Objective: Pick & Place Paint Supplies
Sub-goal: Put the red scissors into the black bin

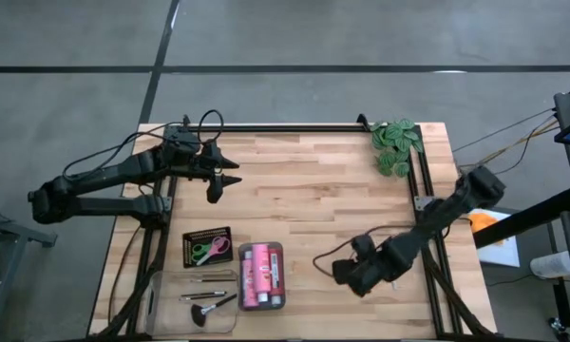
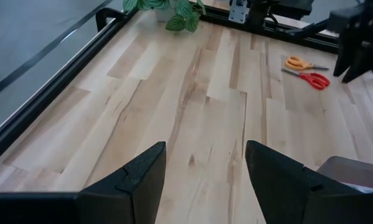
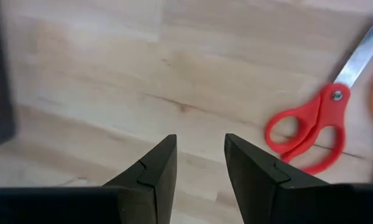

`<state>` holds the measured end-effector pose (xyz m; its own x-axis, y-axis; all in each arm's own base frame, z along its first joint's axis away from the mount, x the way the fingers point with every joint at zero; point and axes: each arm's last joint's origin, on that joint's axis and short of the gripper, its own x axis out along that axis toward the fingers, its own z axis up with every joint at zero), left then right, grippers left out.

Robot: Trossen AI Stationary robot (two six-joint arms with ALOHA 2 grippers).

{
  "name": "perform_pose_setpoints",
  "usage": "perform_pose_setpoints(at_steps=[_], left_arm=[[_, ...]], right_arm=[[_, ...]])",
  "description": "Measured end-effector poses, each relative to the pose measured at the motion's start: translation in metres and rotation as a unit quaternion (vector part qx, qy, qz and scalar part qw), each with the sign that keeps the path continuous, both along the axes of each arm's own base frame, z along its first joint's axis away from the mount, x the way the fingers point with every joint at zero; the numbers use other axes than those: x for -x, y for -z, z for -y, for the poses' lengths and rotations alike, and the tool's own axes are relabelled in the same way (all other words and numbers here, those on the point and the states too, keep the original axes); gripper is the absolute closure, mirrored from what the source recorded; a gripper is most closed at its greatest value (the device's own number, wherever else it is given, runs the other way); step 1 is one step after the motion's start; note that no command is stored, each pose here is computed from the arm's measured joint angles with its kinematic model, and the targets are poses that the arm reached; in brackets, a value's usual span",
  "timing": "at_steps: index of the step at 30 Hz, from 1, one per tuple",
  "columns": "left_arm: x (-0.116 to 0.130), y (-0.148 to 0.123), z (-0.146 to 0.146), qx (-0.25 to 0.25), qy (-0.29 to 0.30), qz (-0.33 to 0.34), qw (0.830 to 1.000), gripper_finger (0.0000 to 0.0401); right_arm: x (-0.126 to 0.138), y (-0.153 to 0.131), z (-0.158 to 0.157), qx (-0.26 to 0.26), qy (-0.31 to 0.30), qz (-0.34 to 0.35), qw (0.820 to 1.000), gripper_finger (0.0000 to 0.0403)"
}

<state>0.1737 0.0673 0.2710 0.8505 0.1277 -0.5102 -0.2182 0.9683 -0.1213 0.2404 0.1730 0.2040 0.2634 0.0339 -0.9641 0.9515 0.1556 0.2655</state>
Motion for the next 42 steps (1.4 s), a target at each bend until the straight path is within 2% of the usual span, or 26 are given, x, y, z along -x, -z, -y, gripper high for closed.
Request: perform_pose_setpoints(at_steps=[5, 14, 26, 42], left_arm=[[0.000, 0.000, 0.000, 0.000, 0.000, 0.000, 1.000, 0.0177], [0.000, 0.000, 0.000, 0.000, 0.000, -0.001, 1.000, 0.0177], [0.000, 0.000, 0.000, 0.000, 0.000, -0.001, 1.000, 0.0177], [0.000, 0.000, 0.000, 0.001, 0.000, -0.002, 1.000, 0.0177]], right_arm=[[-0.008, 0.016, -0.014, 0.005, 0.023, -0.024, 0.999, 0.0271], [0.004, 0.036, -0.025, -0.005, 0.019, -0.077, 0.997, 0.0271], [0.012, 0.063, -0.021, 0.026, 0.012, -0.111, 0.993, 0.0271], [0.013, 0.068, -0.019, 0.028, 0.002, -0.109, 0.994, 0.0274]])
